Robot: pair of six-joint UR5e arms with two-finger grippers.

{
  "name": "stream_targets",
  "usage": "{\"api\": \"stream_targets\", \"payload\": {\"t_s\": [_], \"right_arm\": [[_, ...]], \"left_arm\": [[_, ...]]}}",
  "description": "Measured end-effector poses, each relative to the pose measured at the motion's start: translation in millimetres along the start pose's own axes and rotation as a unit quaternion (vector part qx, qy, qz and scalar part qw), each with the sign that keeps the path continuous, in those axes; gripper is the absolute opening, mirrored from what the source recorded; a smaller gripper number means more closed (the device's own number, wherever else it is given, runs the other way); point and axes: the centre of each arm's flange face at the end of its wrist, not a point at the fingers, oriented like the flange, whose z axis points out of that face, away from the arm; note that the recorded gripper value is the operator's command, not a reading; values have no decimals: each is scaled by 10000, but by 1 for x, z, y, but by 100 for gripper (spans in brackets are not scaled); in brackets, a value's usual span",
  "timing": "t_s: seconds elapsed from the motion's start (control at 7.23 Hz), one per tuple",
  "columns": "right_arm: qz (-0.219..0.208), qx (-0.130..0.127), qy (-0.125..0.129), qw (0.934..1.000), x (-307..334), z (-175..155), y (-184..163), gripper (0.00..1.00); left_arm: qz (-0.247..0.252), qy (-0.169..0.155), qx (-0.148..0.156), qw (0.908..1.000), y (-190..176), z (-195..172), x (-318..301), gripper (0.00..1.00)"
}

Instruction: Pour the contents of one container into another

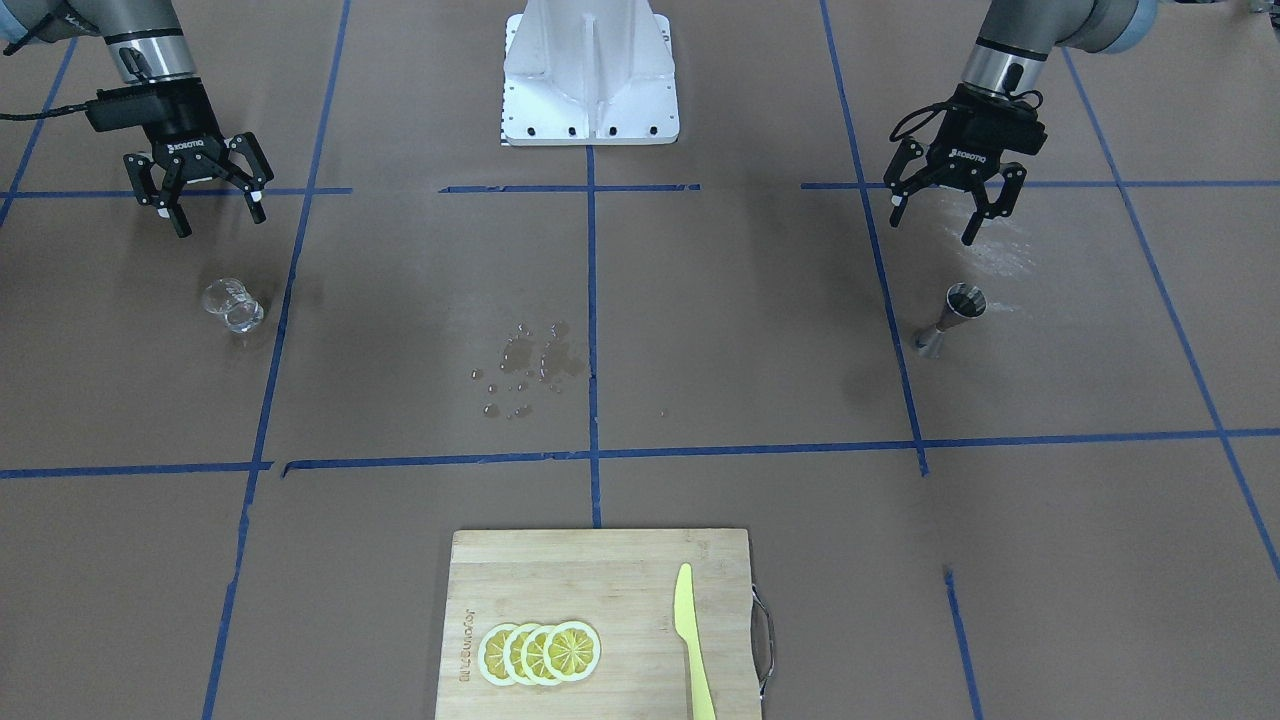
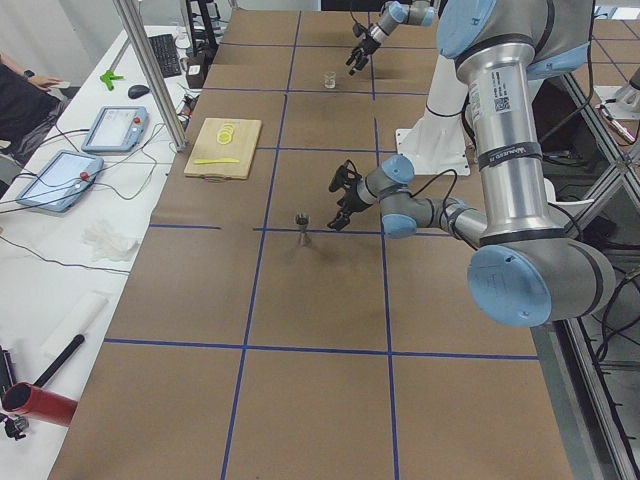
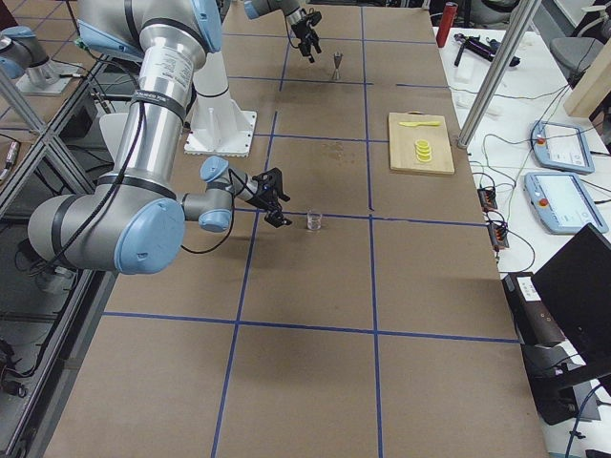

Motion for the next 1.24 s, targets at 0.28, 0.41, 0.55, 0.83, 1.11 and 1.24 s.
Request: {"api": "stream_targets", "payload": {"t_s": [0.28, 0.41, 0.55, 0.83, 1.11, 1.24], "right_arm": [[27, -1071, -270, 9939, 0, -46, -7, 100], [45, -1517, -355, 9878, 1, -65, -10, 100], [124, -1943, -436, 9799, 3, -81, -16, 100], [555, -2646, -620, 9608, 17, -111, -46, 100], [678, -2840, -820, 9529, 48, -136, -82, 100], [546, -2790, -772, 9556, 65, -141, -95, 100]], "left_arm": [[-77, 232, -719, 9971, -2, -26, 0, 100], [-146, 214, -1073, 9939, -10, -39, 2, 100], [-194, 110, -1376, 9902, -16, -50, 7, 100], [-278, 1, -1988, 9796, -25, -68, 27, 100], [-88, 15, -2257, 9742, -40, -83, 29, 100], [104, -39, -2181, 9759, -58, -90, 15, 100]]}}
